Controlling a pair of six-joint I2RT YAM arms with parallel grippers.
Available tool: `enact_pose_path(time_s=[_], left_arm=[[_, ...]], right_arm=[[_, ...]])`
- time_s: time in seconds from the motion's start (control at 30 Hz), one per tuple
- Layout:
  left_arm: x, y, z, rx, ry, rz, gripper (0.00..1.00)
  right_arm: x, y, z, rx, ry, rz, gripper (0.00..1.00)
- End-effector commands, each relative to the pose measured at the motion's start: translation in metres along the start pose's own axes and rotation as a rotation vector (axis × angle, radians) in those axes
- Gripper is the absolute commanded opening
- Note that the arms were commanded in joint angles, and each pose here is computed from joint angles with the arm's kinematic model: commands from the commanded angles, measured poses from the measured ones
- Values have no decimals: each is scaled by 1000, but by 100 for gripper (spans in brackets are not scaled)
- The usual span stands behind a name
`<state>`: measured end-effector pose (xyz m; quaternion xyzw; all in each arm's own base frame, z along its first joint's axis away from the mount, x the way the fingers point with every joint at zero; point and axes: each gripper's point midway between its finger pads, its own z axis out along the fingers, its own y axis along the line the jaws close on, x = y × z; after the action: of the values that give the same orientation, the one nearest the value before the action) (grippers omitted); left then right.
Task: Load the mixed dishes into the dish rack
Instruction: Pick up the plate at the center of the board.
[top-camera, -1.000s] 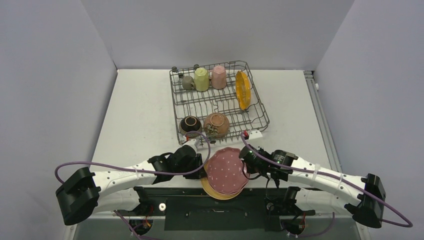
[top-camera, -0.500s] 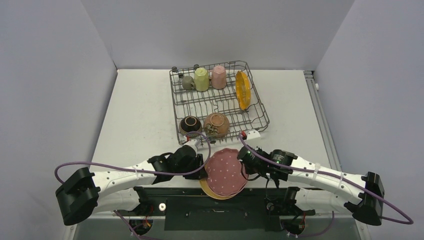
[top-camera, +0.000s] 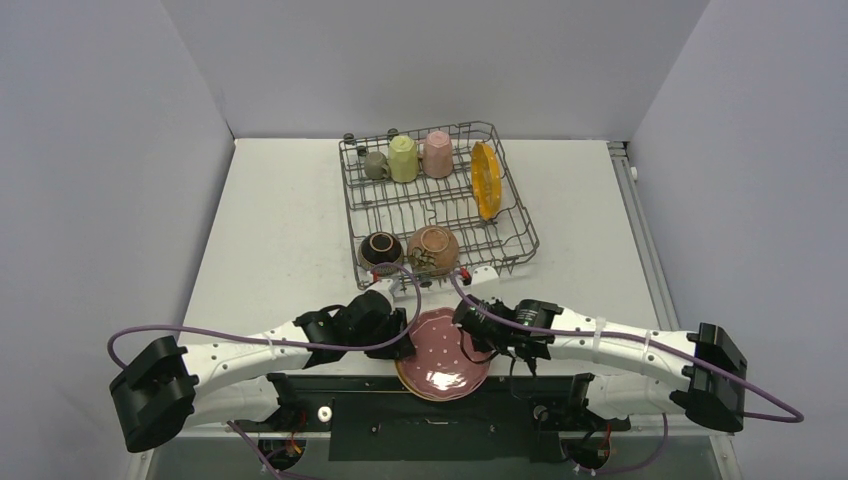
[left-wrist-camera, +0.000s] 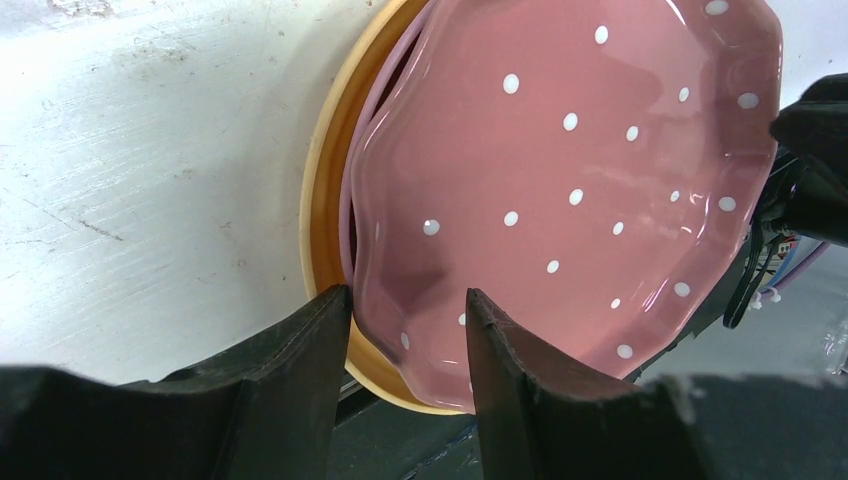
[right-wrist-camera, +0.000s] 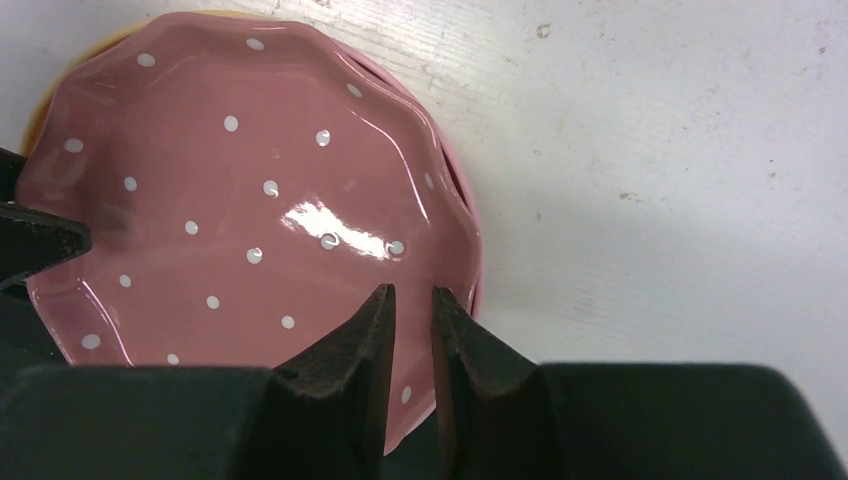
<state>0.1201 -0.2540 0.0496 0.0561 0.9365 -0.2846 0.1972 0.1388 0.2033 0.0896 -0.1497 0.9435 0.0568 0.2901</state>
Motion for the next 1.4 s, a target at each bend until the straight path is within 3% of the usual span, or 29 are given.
enact_pose_path(time_s=[0.0,0.07,0.2,0.3,0.63,0.8,1.0,1.37], left_arm=[[-7,-7,-6,19,-20,21,43],[-7,-7,-5,16,-19,21,43],[-7,-7,-4,19,-20,22,40],[-6,-6,-3,22,-18,24,30],[-2,-2,7,0,5,29,13],[0,2,8,-10,7,31,0],[-6,5,0,-35,-21,34,0],[-37,-6,-54,-49,-135,63,0]], right_arm=[[-11,14,2,-28,-31,17,13],[-9,12,4,-15,-28,13,11],[-13,-4,0,49,-58,29,22],[-15,-10,-5,52,-89,53,24],[1,-11,5,36,-62,81,27],[10,-15,13,57,-42,82,28],[7,-16,9,57,-58,94,29],[-10,-1,-4,-30,-102,139,29]])
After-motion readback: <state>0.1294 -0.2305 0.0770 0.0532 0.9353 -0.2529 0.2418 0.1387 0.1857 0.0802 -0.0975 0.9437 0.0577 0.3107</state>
